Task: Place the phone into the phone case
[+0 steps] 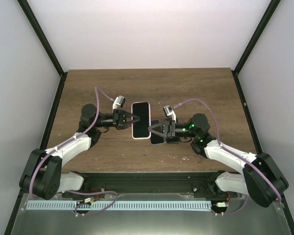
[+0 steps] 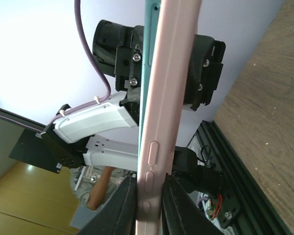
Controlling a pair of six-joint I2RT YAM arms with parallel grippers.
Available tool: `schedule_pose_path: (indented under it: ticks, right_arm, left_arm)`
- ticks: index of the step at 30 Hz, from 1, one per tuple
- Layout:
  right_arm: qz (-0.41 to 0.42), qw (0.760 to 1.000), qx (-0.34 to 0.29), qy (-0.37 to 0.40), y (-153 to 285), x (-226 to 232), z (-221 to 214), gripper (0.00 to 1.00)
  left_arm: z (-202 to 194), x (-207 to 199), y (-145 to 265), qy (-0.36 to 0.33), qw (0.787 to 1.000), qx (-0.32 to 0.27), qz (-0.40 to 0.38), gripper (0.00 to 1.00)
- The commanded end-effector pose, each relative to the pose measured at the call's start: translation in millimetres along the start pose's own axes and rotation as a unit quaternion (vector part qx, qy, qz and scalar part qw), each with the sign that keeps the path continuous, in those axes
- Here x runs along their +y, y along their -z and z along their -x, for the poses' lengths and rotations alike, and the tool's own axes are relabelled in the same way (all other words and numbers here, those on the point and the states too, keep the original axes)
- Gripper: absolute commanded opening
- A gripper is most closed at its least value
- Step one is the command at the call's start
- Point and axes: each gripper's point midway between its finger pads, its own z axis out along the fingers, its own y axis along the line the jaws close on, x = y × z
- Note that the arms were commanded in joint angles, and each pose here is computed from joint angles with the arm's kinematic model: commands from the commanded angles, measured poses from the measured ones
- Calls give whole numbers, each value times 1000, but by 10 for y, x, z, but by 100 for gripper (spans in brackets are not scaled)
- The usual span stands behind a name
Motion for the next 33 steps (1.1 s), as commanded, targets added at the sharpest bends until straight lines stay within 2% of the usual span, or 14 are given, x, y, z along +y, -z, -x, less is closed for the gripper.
schedule_pose_path:
  ticks: [1,4,6,8,10,15,17,22,26,31,33]
  right_arm:
    - [19,999,-9,40,-52,211,115,9]
    - [9,999,-6,41,-44,161,89,1]
    - [1,999,-7,40,-33,126,75,1]
    - [-8,999,-8,40,-26,103,73,1]
    - [-13,999,-10,43,-21,95,75,1]
    - [-22,998,-18,52,-10,150,116,17]
    - [-23,998,-22,55,-3,179,135,28]
    - [-33,997,-35,54,-14,195,218,44]
    - [-43,997,-42,50,-56,178,324,50]
    - [-46,996,-44,57,-133,172,452,51]
    - [-49,996,-46,61,-144,149,522,48]
  left_arm:
    - [-80,-73,-23,-44,999,16,-12,23]
    - [-90,-54,-26,-47,999,20,-8,29]
    - [-90,-26,-30,-50,998,24,0,32]
    - [-83,3,-34,-53,998,26,10,30]
    - [-96,26,-31,-58,998,29,16,24]
    - [-163,67,-27,-68,996,51,21,16]
    - [-194,65,-24,-70,996,59,19,14]
    - [-272,-23,-10,-89,993,77,9,15]
    - [-333,-63,6,-102,991,91,9,16]
    - [-392,-82,19,-104,989,102,5,16]
    - [-408,-77,24,-103,989,104,6,16]
